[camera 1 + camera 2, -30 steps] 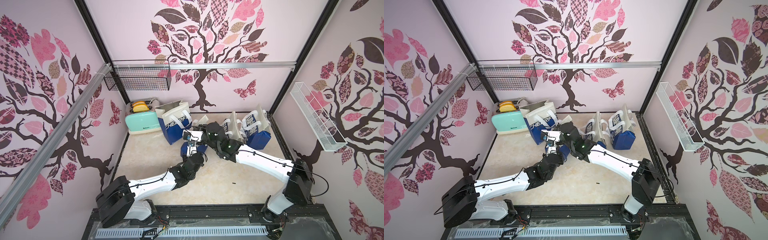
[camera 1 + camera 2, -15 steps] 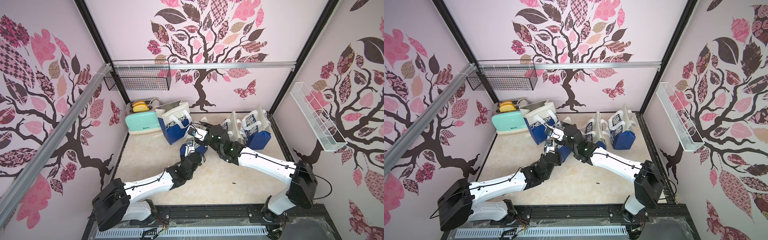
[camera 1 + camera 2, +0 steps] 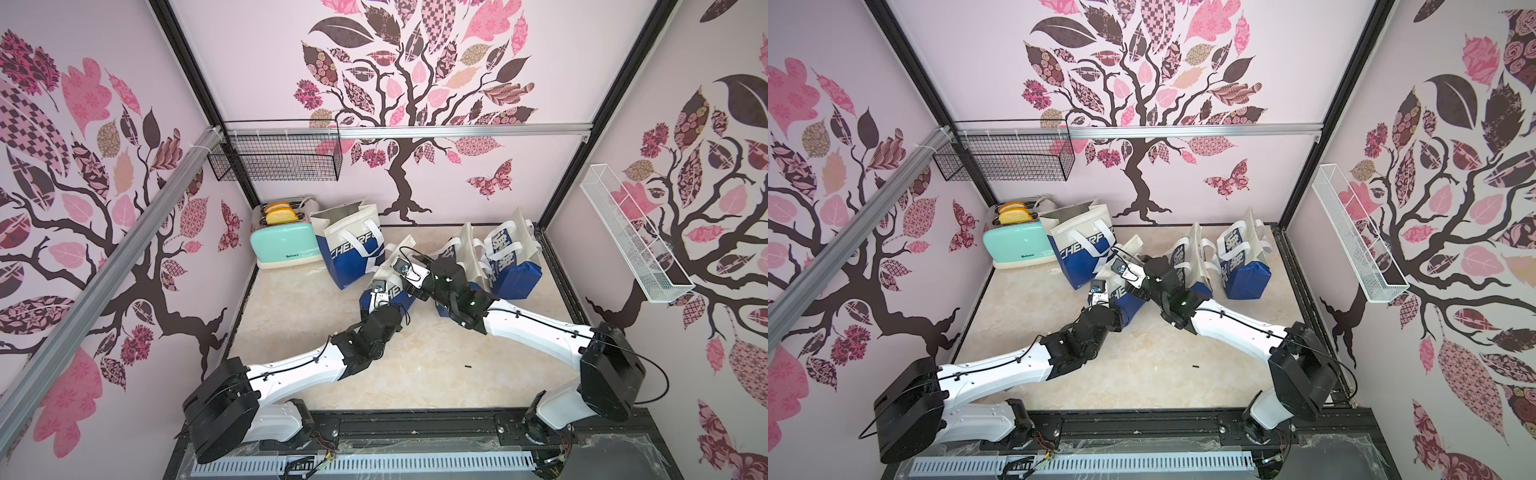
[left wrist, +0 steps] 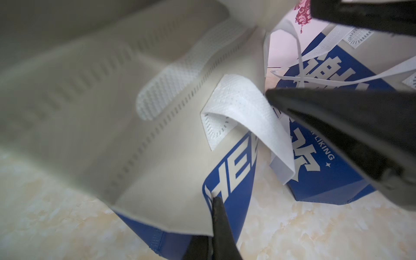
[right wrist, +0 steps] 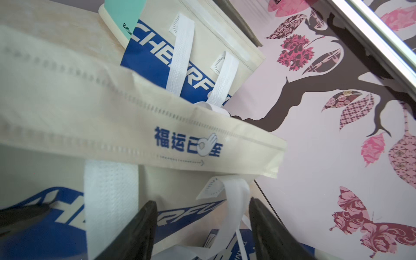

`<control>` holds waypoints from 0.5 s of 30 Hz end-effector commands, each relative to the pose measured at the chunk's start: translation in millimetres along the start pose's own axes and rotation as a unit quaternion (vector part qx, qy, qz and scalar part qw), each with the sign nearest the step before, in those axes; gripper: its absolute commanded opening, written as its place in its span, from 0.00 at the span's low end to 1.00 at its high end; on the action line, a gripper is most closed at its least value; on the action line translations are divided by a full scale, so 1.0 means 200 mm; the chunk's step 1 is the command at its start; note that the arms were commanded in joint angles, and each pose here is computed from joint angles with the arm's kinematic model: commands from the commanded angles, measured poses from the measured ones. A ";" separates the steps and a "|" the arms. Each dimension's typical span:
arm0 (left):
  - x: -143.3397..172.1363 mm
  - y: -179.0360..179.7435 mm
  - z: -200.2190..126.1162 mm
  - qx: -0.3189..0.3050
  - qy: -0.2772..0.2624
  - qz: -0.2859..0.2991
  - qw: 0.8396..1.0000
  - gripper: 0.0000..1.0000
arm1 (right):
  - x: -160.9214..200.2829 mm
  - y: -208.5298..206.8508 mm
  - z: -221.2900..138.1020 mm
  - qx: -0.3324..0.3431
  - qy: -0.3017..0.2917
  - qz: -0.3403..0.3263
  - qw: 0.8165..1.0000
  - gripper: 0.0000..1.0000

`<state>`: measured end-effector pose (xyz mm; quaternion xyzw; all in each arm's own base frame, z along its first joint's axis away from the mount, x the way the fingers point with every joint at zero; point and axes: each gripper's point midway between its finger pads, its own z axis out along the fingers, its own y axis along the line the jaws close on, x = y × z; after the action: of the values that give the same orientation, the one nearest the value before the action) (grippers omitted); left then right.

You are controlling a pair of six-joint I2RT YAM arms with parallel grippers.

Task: Open the takeout bag
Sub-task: Open the takeout bag at the center of the board.

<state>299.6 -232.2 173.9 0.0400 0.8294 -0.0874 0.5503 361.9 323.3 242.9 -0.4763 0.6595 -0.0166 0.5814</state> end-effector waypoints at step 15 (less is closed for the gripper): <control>0.07 -0.05 0.02 0.023 0.035 0.030 0.999 0.00 | -0.25 -0.11 0.11 0.044 -0.074 -0.022 0.996 0.64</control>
<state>300.8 -234.8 173.0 0.0479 0.8315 -0.0887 0.5463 382.0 346.8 262.7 -0.4753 0.6231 -0.0242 0.6207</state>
